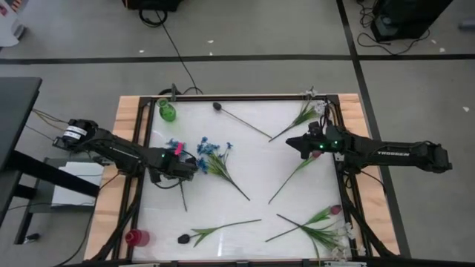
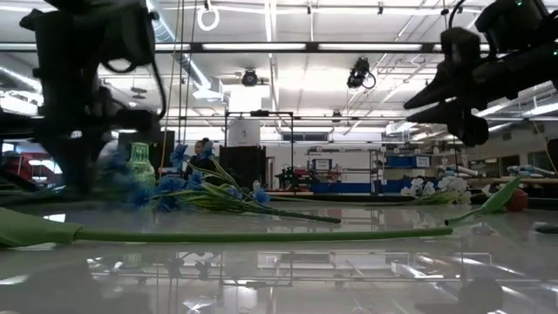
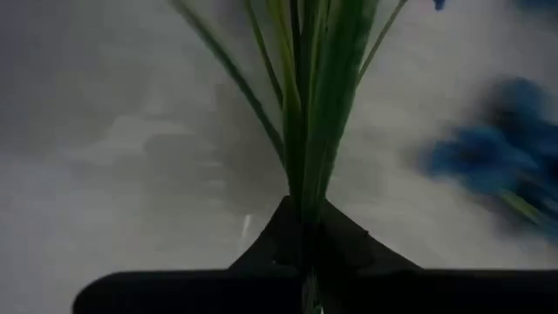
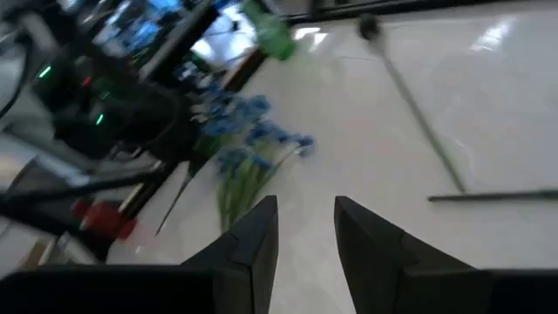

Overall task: Sort flowers into vase by color
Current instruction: Put the left blue flowers into the green vase

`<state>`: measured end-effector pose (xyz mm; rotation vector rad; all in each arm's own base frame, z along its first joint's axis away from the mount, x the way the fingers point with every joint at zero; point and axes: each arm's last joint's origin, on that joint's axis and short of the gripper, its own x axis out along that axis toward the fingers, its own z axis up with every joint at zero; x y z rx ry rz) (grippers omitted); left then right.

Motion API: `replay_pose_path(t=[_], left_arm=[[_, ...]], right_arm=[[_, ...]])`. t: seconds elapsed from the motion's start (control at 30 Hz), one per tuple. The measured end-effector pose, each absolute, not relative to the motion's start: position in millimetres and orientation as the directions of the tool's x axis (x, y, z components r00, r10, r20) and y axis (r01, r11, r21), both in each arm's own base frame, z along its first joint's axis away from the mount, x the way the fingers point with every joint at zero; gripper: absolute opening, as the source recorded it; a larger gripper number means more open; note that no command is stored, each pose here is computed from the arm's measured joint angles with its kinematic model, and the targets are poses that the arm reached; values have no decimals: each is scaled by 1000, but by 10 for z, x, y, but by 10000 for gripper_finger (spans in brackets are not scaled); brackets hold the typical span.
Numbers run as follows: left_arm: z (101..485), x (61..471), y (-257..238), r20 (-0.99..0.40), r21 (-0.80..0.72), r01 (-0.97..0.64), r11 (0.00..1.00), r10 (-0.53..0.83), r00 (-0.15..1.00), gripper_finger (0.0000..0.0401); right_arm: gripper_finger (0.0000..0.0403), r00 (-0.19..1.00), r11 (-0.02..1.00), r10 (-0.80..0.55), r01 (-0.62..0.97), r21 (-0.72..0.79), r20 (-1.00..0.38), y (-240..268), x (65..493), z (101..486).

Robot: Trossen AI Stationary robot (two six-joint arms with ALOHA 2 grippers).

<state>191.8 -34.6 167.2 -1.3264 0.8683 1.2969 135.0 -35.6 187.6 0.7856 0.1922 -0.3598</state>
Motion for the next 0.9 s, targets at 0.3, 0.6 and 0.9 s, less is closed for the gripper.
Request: replay_pose_path(t=[0.3,0.6,0.9], left_arm=[[2119,2078,-338,-925,-258,-965,48,277,261,14],[2695,2078,-317,-872,-240,-948,209,383,306,14],[3171,1797,-276,-805,-240,-888,392,431,408,18]], right_arm=[[123,936,729,-238,349,588,-260,-345,1311,1926],[104,925,783,-306,380,493,-227,-330,1207,1974],[94,912,817,-306,398,416,-272,-309,1116,1935]])
